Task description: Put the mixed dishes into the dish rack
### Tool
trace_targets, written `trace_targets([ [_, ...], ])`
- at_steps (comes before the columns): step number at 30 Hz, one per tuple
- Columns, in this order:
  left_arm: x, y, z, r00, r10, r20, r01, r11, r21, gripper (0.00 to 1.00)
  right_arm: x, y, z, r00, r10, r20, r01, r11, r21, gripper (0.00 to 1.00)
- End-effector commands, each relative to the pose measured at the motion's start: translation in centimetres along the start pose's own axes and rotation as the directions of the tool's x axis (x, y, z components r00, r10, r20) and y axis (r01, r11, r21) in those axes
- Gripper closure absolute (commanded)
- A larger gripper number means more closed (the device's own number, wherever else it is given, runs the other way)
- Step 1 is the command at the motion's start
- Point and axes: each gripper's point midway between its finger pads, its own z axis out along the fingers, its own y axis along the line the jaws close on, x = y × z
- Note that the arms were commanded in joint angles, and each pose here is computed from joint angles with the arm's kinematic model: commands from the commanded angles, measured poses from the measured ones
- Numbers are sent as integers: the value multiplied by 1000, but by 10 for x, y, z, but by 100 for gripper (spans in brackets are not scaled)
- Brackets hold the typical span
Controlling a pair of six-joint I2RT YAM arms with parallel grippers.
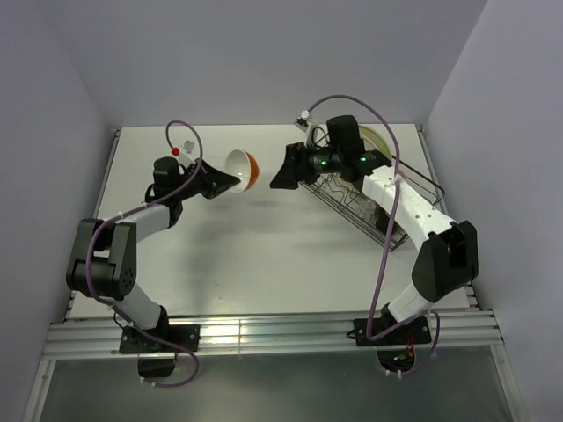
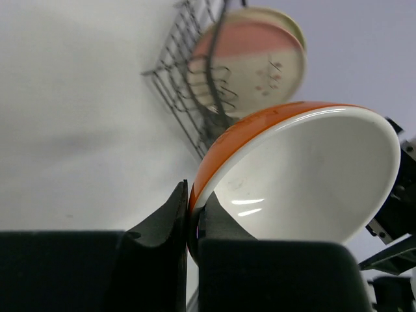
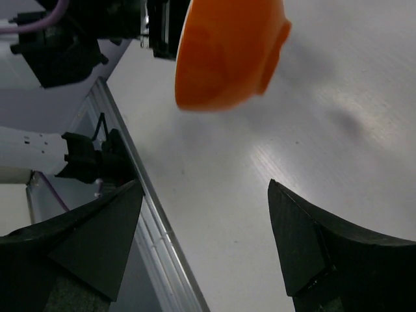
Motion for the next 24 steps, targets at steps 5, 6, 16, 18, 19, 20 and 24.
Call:
trace_targets([
  [5,44,-66,-6,1000,0,-14,4,975,224,100,-41,21,15,969,90,230,-123,984,132,0],
  [6,48,-65,-6,1000,-4,-18,8,975,221,100,-39,26,16,970,92,226,-122,985,120,0],
  [16,67,-79,-3,998,14,-55,1,965,264,100,-13,17,35,969,158,192,-193,964,182,0],
  [18,68,-81,-2,998,11,-63,6,962,272,100,-11,18,38,965,184,184,-217,960,175,0],
  [19,67,-84,-2,998,16,-62,2,960,281,100,-9,17,40,965,197,175,-227,959,172,0],
  [20,68,-84,-2,998,13,-64,6,959,283,100,-8,17,42,962,212,174,-241,956,166,0],
  [24,69,-85,-1,998,12,-69,9,957,290,100,-8,23,45,953,251,171,-274,953,127,0],
])
